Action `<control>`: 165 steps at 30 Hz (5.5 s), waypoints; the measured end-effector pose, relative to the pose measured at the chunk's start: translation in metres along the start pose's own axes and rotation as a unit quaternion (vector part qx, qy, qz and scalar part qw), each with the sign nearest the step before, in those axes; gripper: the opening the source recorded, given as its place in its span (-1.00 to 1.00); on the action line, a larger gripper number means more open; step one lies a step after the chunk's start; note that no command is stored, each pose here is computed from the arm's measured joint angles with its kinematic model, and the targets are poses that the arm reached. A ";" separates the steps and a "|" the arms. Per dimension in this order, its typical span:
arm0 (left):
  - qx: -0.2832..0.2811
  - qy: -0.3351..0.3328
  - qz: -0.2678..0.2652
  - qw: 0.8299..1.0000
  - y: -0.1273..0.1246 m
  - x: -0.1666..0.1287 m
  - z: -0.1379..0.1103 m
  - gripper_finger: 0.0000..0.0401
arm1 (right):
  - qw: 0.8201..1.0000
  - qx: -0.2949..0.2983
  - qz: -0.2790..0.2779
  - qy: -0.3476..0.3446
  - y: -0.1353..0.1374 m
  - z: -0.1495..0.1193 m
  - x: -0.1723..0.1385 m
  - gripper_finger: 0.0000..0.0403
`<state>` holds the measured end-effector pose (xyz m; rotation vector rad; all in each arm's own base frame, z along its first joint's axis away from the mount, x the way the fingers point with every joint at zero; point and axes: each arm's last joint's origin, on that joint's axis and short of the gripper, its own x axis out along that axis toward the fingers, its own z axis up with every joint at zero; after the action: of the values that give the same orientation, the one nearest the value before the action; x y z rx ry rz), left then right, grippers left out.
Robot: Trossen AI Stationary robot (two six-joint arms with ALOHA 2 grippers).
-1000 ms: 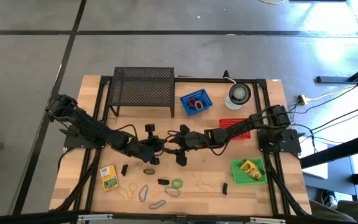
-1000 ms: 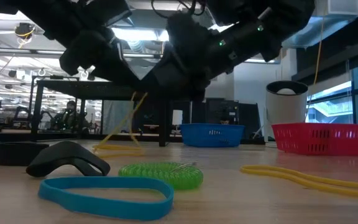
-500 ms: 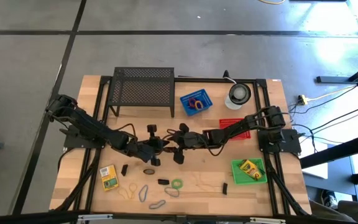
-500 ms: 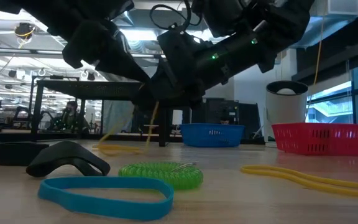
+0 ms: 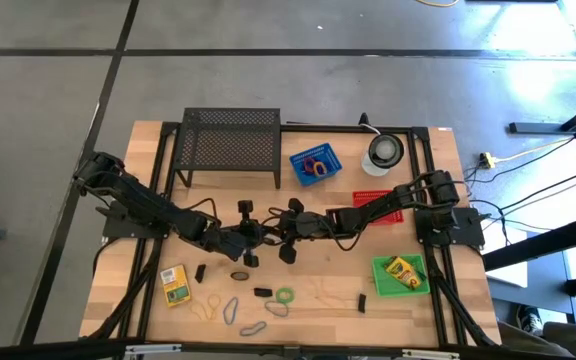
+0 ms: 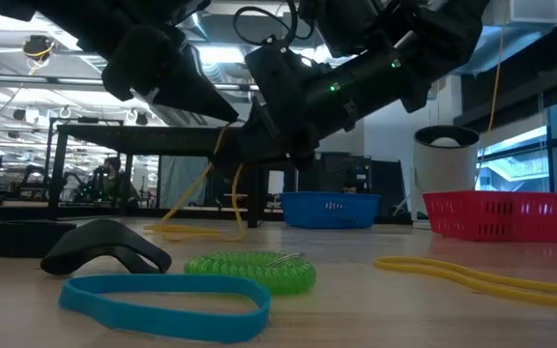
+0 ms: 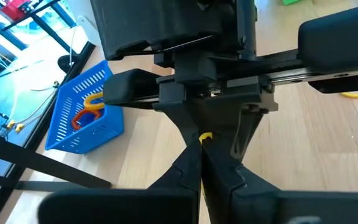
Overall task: Pick & Place Office Desk Supplies
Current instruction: Put the yellow rubber band into the red bin
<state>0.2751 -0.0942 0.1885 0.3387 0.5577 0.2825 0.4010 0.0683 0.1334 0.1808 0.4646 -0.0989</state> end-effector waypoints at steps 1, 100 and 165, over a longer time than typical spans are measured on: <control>-0.002 0.000 -0.001 1.000 0.000 0.000 0.000 -0.98 | 1.000 0.006 0.000 0.000 0.000 0.000 0.000 -0.94; -0.137 0.103 -0.069 0.983 -0.015 -0.016 -0.021 -0.24 | 0.853 0.068 -0.392 0.337 -0.042 -0.007 -0.220 0.00; -0.198 0.379 -0.049 0.903 0.076 0.060 -0.088 -0.97 | 0.887 0.034 -0.367 0.278 -0.034 0.018 -0.214 0.01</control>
<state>0.2617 0.0166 0.1204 -0.2202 1.2576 0.4230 0.2139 0.0432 0.2410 0.0895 1.0926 -0.8256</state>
